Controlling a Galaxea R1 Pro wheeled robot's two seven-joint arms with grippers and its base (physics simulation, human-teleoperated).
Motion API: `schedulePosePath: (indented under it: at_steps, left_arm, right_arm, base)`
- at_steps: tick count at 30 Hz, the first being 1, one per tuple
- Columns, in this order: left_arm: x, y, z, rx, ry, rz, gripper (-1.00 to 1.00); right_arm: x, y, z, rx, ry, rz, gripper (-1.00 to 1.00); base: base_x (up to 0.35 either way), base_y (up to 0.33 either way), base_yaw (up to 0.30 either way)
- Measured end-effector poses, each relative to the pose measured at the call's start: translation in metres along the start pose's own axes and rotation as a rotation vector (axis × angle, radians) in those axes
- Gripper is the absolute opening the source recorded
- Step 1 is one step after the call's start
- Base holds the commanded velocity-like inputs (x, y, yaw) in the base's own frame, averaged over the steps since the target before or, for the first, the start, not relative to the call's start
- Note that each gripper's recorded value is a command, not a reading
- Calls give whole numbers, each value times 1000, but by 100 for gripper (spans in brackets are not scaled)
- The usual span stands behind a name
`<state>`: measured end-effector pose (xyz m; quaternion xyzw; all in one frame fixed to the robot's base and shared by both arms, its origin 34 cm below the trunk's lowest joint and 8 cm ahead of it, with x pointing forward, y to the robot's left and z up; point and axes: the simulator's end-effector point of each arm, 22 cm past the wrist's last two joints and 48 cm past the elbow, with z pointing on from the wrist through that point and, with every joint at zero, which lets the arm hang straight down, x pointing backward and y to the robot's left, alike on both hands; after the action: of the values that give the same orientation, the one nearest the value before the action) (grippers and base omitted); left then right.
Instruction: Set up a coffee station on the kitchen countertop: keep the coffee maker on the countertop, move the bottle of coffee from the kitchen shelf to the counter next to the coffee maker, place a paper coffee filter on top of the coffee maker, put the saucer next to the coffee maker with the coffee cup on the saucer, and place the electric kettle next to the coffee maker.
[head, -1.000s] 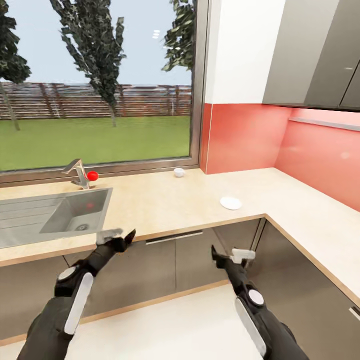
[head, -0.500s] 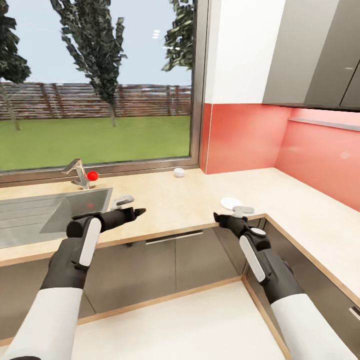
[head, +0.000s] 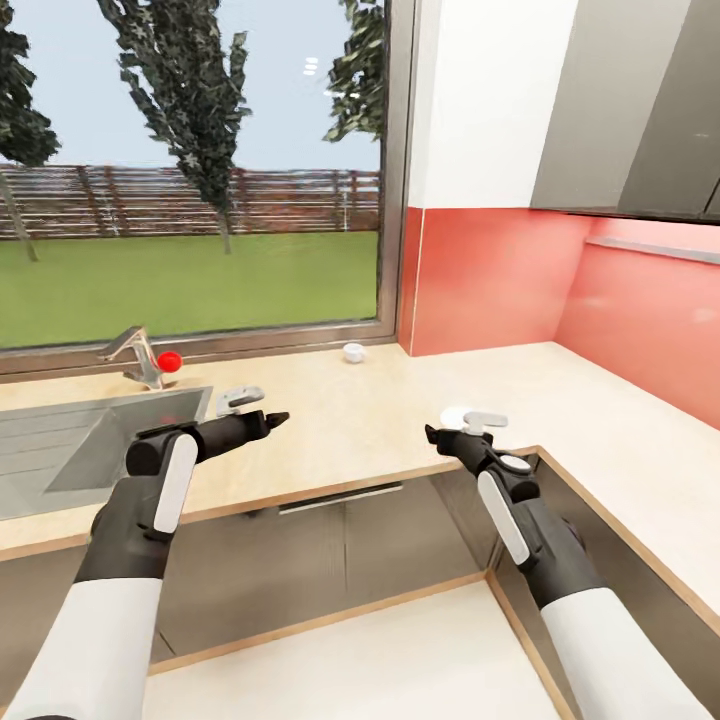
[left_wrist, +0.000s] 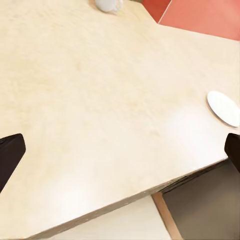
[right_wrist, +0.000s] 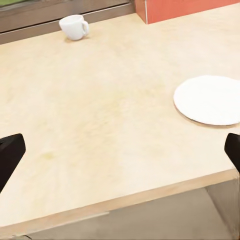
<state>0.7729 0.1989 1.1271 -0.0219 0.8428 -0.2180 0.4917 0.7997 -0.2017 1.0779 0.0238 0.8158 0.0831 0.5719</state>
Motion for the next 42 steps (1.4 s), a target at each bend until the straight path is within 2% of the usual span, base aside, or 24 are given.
schedulePosePath:
  at_steps: [20,29,42]
  left_arm:
    - [15,3,1,-3,20,-10,100]
    - [28,10,1,-13,38,-19,100]
    - [38,12,3,-15,55,-25,100]
  right_arm:
    - [9,3,2,-2,19,1,100]
    - [31,-2,7,7,65,1,100]
    - [43,-3,9,11,91,5,100]
  base:
    - [226,-215,-172]
    - [78,-21,-8]
    - [1,0,18]
